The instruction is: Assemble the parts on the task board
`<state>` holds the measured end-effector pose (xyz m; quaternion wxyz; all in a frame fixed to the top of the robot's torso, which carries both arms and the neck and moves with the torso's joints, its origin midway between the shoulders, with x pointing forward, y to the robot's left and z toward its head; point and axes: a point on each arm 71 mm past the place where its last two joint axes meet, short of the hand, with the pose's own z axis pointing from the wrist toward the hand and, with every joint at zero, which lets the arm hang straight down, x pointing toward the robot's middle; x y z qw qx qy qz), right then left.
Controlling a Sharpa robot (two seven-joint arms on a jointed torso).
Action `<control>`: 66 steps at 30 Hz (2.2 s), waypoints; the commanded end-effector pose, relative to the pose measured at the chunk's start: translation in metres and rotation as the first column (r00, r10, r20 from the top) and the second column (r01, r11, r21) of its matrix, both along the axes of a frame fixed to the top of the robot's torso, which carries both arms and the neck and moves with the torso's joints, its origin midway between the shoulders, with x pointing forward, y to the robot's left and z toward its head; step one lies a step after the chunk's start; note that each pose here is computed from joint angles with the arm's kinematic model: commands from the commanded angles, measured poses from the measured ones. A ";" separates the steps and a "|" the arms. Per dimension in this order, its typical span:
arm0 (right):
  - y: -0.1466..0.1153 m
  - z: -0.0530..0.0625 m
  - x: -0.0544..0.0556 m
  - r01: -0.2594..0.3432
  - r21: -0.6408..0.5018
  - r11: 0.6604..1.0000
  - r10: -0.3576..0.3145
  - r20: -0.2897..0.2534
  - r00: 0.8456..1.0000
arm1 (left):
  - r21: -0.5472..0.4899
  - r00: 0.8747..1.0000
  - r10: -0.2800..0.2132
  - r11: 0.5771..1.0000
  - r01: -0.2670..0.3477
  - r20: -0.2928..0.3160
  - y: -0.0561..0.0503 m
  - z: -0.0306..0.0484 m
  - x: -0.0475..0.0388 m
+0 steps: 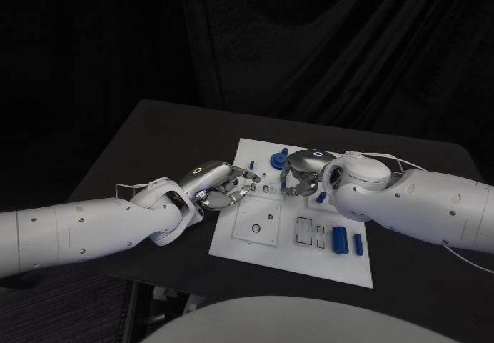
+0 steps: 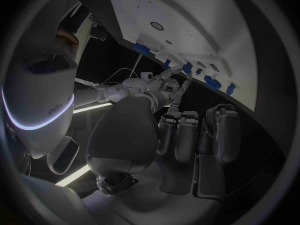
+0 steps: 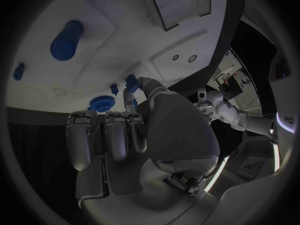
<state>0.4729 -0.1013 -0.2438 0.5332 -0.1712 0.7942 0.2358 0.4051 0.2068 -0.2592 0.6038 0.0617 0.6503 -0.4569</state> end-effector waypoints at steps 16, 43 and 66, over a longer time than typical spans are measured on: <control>0.000 -0.006 -0.003 0.008 -0.028 1.000 -0.008 -0.027 1.000 | 0.006 1.000 0.000 1.000 0.000 -0.019 -0.002 -0.0022 0.0013; -0.001 0.001 -0.006 0.002 0.060 0.998 -0.005 0.036 0.999 | 0.015 0.999 0.019 1.000 -0.018 -0.028 0.000 -0.0037 0.0033; -0.093 0.084 -0.005 0.020 0.402 0.915 -0.142 0.276 0.951 | 0.037 0.994 0.052 0.998 -0.055 0.097 0.009 0.0382 0.0430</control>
